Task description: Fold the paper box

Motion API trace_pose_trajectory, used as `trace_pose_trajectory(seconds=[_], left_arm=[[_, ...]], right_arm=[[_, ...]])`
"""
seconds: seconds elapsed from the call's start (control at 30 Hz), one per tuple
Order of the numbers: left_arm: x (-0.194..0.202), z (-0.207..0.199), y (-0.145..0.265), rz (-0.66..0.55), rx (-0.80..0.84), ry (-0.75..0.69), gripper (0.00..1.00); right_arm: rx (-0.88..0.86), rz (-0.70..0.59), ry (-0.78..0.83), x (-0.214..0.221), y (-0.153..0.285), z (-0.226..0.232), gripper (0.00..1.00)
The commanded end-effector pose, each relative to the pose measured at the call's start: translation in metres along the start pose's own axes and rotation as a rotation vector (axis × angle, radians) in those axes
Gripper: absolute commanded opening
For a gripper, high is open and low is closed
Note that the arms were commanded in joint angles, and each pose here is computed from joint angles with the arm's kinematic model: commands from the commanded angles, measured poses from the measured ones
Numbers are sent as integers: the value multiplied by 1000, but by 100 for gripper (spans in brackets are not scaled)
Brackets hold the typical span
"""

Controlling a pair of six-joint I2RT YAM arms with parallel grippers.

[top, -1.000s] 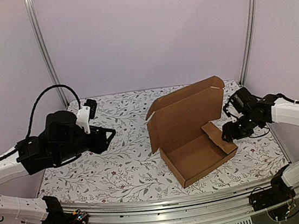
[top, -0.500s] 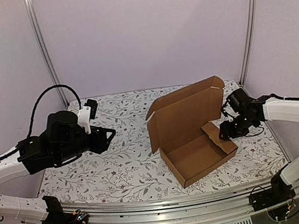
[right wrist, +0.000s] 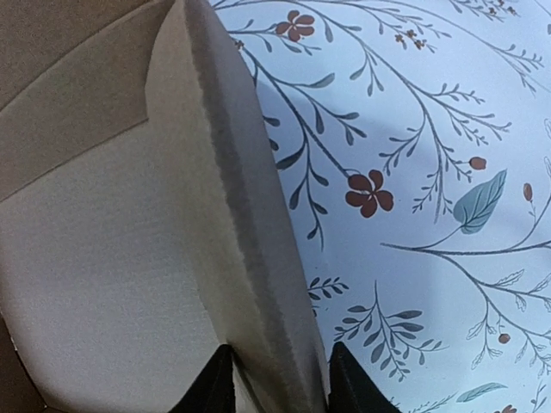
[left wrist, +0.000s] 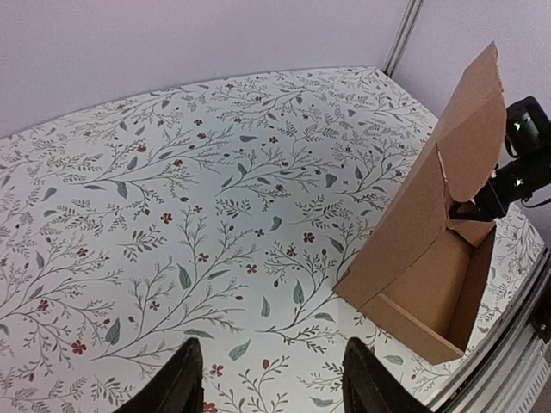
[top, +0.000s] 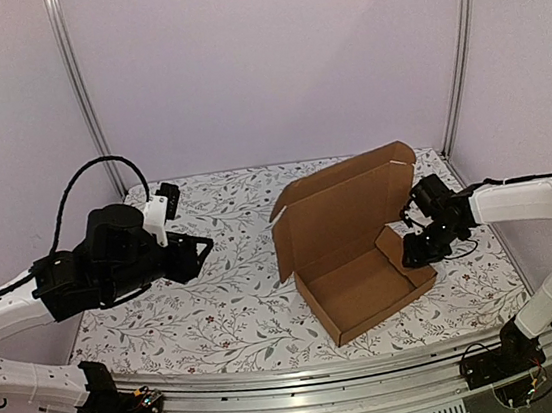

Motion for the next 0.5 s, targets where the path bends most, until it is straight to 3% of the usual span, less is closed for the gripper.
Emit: trace_pose_trajectory(seconds=[0.0,0.07,0.2,0.47], left_arm=[[3,9,-4,0,-36,-13,54],[2,10,-4,-1,-37,-14,54],[4,11,-4,2,-39,-17,54],[8,17,-2,9,-57,-13,54]], right_arm=[[-19,25,-22,8,-10,3,26],[-24,34,-12,12,-13,8,14],[10,33,9,19,-16,18,1],[105,-18,25,24,-12,48,0]])
Point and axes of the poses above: each gripper's point midway between its finger pads, its own y axis back along the fingers, its own z axis along the line the jaws close on, x = y × z, the point moved 1 cm from there along y, back along the fingers, and after that the axes turned 13 degrees about y, right-handed, at the moved point
